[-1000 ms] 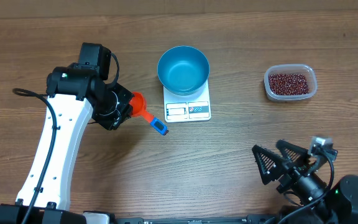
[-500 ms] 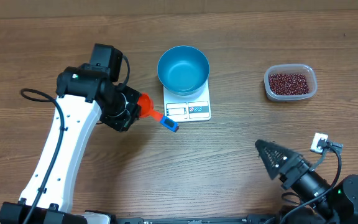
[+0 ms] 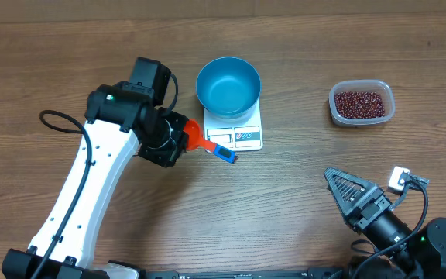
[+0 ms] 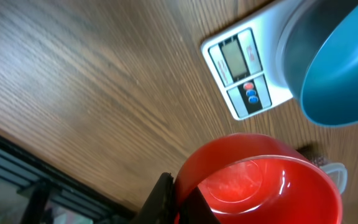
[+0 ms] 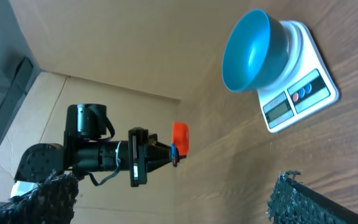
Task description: Scoop item into bowl and weigh 150g on scale
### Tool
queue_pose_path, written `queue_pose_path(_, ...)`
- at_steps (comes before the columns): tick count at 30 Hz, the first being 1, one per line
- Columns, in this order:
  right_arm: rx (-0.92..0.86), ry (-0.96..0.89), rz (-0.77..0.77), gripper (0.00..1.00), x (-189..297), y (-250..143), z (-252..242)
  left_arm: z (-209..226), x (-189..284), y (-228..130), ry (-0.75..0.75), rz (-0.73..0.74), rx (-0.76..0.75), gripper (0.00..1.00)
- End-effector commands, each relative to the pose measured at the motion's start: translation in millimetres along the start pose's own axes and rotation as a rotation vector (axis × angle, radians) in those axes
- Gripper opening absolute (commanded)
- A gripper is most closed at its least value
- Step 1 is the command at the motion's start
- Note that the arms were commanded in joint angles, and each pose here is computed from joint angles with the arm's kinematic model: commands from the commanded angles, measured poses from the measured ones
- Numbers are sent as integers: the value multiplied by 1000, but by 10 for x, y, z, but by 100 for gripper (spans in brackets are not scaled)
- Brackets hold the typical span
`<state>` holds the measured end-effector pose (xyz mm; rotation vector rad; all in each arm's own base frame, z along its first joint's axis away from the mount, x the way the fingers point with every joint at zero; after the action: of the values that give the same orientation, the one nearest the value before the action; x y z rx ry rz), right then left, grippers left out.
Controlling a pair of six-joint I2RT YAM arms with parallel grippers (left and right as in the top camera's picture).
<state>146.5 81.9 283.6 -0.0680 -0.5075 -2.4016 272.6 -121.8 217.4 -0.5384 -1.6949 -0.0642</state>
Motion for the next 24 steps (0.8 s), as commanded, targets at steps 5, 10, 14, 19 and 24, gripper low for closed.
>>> queue_pose_path(5, -31, -21, 53, 100, 31, -103, -17, -84, 64, -266, -54, 49, 7, 4)
queue_pose_path(10, 33, 8, 105, 100, 37, -181, 14, -118, 45, -351, -67, 52, -27, 4)
queue_pose_path(14, 49, 7, 106, 100, 37, -183, 8, -151, 43, -378, -82, 55, -39, 4)
queue_pose_path(19, 33, -10, 115, 100, -1, -169, -45, -197, 47, -382, -103, 57, -31, 4)
queue_pose_path(24, 24, -17, 187, 100, -139, -118, -91, -206, 48, -381, -107, 56, -33, 4)
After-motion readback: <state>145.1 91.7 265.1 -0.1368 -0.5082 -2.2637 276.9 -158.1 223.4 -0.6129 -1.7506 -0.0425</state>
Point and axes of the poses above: each gripper's point midway between its finger pads, its own x axis back along the fingers, its own z axis along the line the jaws close on, y = z × x, the point moved 3 cm from there along x, back along the fingers, and after that the axes turned 4 degrees about x, right-handed, at the moved point
